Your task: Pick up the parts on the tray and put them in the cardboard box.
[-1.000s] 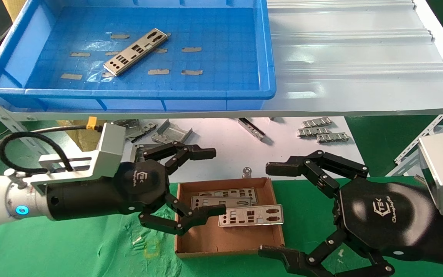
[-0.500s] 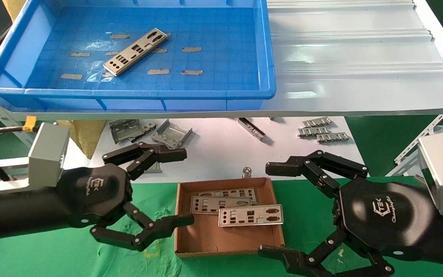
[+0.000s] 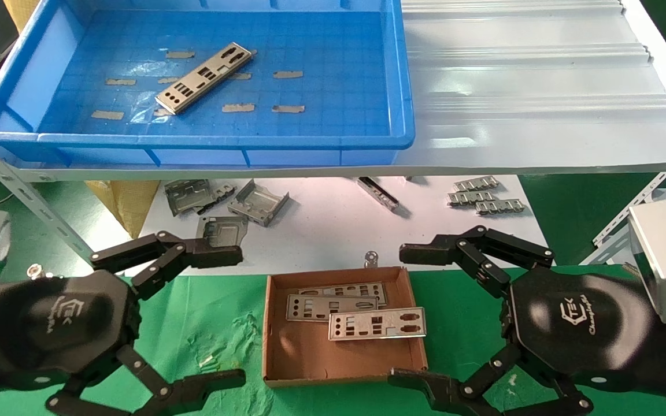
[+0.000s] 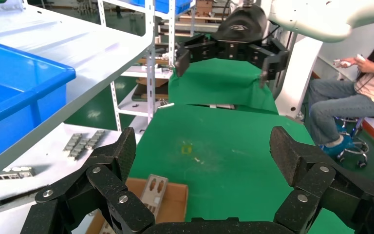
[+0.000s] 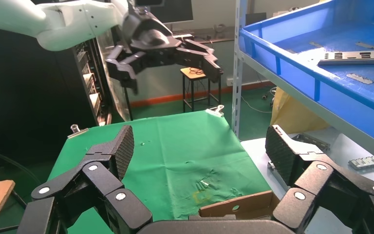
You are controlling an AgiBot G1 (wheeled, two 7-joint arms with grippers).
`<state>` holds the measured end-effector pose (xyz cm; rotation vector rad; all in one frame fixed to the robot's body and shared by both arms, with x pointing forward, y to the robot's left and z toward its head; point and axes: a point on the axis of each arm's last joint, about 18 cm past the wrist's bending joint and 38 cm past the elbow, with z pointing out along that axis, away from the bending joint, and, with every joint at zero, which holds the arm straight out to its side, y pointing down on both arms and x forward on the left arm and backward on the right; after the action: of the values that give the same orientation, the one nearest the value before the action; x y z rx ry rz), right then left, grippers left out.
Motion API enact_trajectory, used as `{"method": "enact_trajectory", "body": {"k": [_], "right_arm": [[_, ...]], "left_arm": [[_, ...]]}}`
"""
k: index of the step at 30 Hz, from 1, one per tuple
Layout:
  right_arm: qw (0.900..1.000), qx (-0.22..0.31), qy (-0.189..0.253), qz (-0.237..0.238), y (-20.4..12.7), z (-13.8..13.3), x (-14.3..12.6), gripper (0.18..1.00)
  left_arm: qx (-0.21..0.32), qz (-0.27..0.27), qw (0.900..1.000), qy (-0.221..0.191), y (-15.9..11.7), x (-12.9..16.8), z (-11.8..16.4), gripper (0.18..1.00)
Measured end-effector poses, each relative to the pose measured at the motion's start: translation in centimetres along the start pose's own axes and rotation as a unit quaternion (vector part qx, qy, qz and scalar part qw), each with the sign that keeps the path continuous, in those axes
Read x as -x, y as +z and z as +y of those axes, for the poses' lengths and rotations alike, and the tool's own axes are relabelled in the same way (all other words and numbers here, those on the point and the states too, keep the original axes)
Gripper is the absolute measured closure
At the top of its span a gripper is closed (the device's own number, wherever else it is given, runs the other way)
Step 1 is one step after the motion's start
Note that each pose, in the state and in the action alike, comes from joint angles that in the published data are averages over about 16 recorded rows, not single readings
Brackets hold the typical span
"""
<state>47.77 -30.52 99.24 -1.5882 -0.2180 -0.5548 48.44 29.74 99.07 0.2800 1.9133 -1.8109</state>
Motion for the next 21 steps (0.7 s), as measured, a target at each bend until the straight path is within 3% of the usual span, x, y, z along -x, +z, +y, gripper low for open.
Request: {"method": "enact_trajectory", "body": {"k": [21], "right_arm": [[1.0, 0.0, 0.0, 0.0, -0.01, 0.0, 0.0, 0.178]], "left_arm": [[0.007, 0.001, 1.0, 0.002, -0.54, -0.85, -0.68, 0.184]]}}
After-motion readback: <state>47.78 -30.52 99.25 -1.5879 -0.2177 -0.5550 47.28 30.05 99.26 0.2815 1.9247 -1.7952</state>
